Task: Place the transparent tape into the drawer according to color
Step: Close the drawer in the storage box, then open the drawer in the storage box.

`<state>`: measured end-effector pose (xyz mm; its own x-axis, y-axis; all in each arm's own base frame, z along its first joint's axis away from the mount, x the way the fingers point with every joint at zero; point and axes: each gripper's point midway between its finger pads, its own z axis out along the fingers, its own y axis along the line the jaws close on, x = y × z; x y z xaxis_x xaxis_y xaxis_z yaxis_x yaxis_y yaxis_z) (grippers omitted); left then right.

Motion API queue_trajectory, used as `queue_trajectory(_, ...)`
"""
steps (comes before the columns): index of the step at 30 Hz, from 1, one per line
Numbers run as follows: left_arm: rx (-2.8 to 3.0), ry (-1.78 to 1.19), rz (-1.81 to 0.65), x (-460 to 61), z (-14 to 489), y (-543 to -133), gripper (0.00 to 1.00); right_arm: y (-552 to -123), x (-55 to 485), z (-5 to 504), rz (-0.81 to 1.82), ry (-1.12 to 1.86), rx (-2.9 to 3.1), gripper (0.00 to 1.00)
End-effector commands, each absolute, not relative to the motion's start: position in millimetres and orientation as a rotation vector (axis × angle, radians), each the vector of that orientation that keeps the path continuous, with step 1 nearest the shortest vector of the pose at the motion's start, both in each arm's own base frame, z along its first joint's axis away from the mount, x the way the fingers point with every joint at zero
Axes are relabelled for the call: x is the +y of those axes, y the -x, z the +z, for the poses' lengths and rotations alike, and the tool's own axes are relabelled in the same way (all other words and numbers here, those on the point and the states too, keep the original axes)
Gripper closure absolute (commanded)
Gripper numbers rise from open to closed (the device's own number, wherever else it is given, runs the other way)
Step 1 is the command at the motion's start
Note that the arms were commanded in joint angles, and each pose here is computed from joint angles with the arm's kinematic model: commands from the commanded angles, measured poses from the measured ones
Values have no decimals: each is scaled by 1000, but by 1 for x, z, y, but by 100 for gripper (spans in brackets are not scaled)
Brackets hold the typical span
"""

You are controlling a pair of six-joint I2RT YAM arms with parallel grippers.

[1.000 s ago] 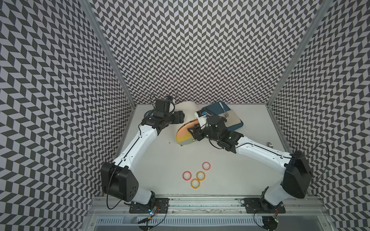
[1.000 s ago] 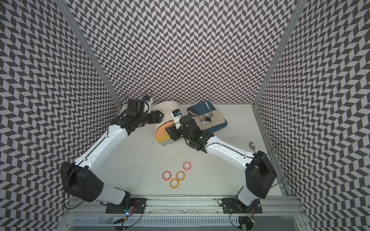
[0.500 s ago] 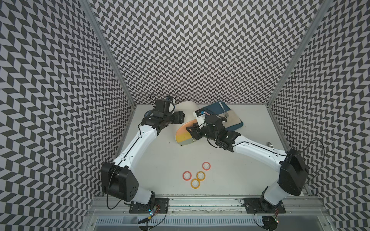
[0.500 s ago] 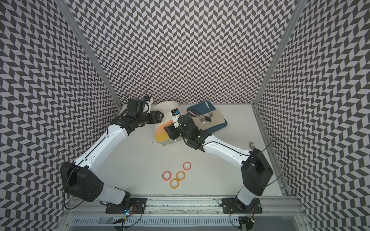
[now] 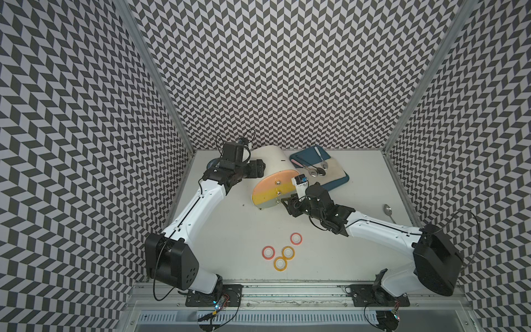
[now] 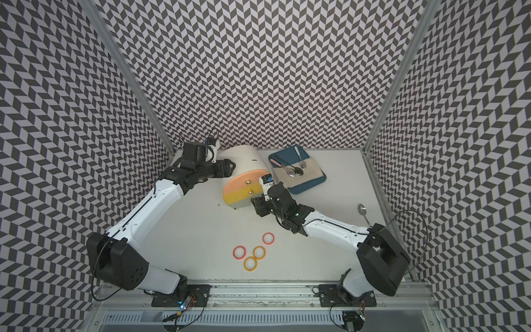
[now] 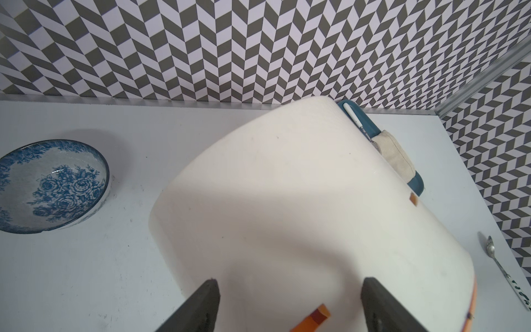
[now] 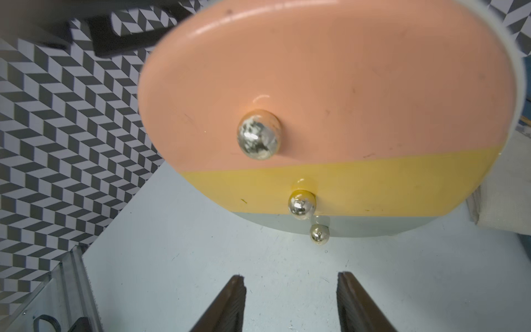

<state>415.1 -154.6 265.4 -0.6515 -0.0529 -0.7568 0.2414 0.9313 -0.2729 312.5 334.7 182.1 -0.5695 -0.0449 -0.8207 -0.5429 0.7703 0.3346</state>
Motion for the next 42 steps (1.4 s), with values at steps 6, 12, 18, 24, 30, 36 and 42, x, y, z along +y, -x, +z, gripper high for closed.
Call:
queue_trajectory(6,2321,-167,-416,-152,238,-408,19,-335,357,195,781,392,1975,45)
queue_trajectory(12,2334,-171,-416,-151,231,-406,19,-354,353,192,784,186,1988,48)
queue_trajectory(18,2338,-173,-417,-151,229,-406,19,-362,358,187,767,178,1987,50)
queue_trajectory(24,2338,-173,-415,-149,229,-407,19,-364,361,180,761,173,1998,51)
queue_trajectory(30,2341,-173,-409,-147,228,-406,19,-365,362,177,764,168,1998,51)
queue_trajectory(36,2342,-175,-405,-146,228,-406,19,-364,366,173,774,172,2006,51)
queue_trajectory(42,2344,-174,-406,-145,227,-405,19,-363,369,171,782,180,2010,51)
